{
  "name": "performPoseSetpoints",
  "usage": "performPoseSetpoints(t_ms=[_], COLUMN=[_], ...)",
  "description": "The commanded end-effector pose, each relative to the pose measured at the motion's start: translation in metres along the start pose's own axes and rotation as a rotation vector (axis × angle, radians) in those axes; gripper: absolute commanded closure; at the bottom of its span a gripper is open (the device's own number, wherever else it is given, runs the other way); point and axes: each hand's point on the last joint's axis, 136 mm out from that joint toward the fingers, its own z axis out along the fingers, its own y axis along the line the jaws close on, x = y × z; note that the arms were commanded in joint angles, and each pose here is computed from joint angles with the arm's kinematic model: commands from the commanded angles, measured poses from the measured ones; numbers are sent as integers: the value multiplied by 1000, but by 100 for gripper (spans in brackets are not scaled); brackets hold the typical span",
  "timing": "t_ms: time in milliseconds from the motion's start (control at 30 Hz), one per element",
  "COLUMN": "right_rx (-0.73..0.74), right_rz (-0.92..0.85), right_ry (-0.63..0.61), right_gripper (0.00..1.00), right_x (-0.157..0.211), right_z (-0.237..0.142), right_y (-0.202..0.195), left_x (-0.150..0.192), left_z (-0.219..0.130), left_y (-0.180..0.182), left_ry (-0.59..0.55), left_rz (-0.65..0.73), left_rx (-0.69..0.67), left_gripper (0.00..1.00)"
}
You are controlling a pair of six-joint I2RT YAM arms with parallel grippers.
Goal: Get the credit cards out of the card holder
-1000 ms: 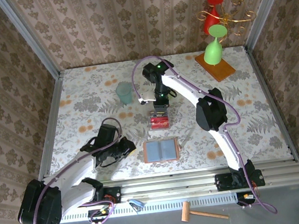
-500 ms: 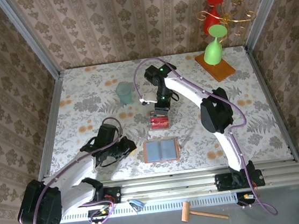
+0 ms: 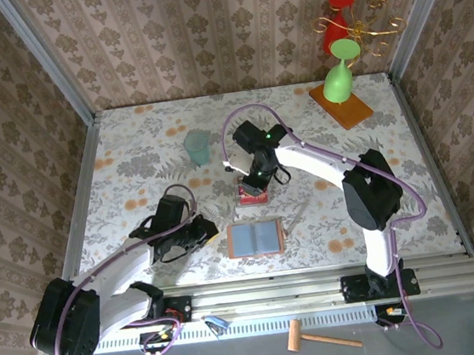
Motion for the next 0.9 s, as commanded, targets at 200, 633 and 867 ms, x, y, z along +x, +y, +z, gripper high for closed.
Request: performPoseSetpoints(t_ms=[200, 633, 867], right_rx=[25, -65, -117], right_rz=[386, 652, 780], right_ry=[-181, -278, -279], right_gripper=[81, 88, 95], right_x=[-6, 11, 29], right_z=[2, 11, 22], right_y=[29, 75, 86], left_x=[5, 17, 24], left_z=[9, 26, 35], left_y=[-2, -4, 0], left_ry=[24, 82, 109], left_rz=[35, 59, 64], left_rx=[18, 10, -3], left_gripper=[87, 89, 91])
